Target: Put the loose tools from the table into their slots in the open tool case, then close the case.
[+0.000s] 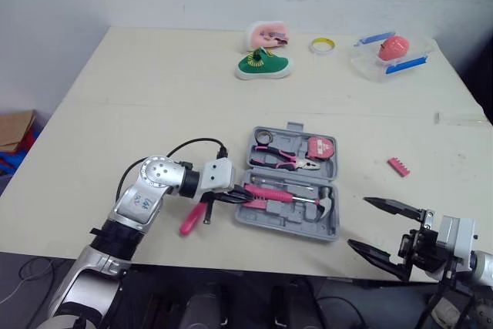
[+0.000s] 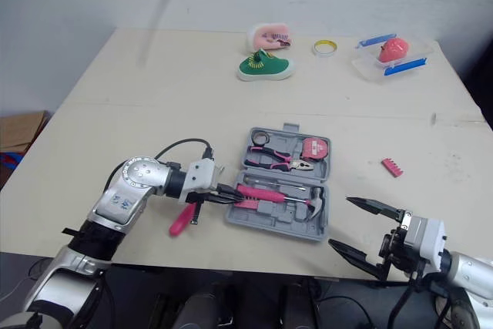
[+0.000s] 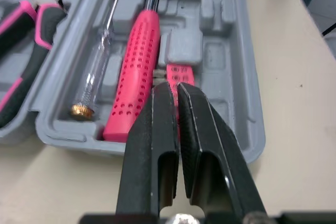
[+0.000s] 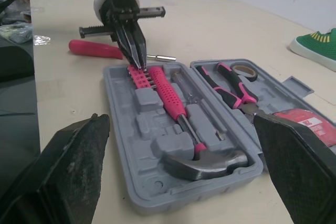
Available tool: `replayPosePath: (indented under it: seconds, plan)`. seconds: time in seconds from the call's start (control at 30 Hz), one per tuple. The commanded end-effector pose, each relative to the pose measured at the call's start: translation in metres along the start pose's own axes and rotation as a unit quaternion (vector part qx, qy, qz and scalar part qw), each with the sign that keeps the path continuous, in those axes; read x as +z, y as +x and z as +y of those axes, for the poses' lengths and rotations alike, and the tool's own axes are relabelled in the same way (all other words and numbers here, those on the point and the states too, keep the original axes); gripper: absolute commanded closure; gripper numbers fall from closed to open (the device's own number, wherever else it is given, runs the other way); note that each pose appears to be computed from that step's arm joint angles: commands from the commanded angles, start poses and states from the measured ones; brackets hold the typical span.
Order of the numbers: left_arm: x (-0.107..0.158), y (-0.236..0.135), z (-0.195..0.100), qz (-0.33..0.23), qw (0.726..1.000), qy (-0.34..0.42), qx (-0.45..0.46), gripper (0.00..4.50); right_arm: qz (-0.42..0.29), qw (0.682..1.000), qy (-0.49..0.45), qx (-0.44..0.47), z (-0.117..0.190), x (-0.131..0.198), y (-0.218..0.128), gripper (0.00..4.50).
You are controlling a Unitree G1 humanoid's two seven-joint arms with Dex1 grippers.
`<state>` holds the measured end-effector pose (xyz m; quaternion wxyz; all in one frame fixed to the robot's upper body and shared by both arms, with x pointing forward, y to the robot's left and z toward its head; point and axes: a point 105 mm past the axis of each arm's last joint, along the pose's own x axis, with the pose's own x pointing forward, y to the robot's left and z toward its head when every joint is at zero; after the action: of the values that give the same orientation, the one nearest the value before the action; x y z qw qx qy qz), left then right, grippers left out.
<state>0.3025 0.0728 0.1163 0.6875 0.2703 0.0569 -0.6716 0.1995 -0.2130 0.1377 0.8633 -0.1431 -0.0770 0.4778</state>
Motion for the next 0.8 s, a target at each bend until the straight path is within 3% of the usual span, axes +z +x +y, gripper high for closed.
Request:
replayPosePath:
  seconds: [0.03,0.13,0.33,0.4,0.63,0.8]
  plan:
    - [-0.016,0.001,-0.003,0.048,0.999,-0.008,-0.006,4.38,-0.006,1.000,-0.019,0.005,-0.001,0.010,0.004,0.00]
    - [-0.023,0.002,-0.011,0.070,0.997,-0.011,-0.030,4.38,-0.006,1.000,-0.019,0.003,-0.002,0.011,0.004,0.00]
    - [-0.054,0.010,-0.015,0.167,0.985,-0.032,-0.038,4.38,-0.007,1.000,-0.020,-0.001,-0.002,0.009,0.006,0.00]
    - [-0.056,0.013,-0.013,0.172,0.984,-0.035,-0.032,4.38,-0.008,1.000,-0.021,-0.004,-0.002,0.009,0.005,0.00]
    - [-0.006,0.008,0.008,-0.006,1.000,-0.020,0.013,4.38,0.007,0.999,-0.028,-0.032,-0.007,0.007,-0.010,0.00]
    - [0.001,-0.021,0.020,-0.069,0.996,0.005,0.060,4.38,0.024,0.995,-0.047,-0.086,-0.018,0.010,-0.033,0.00]
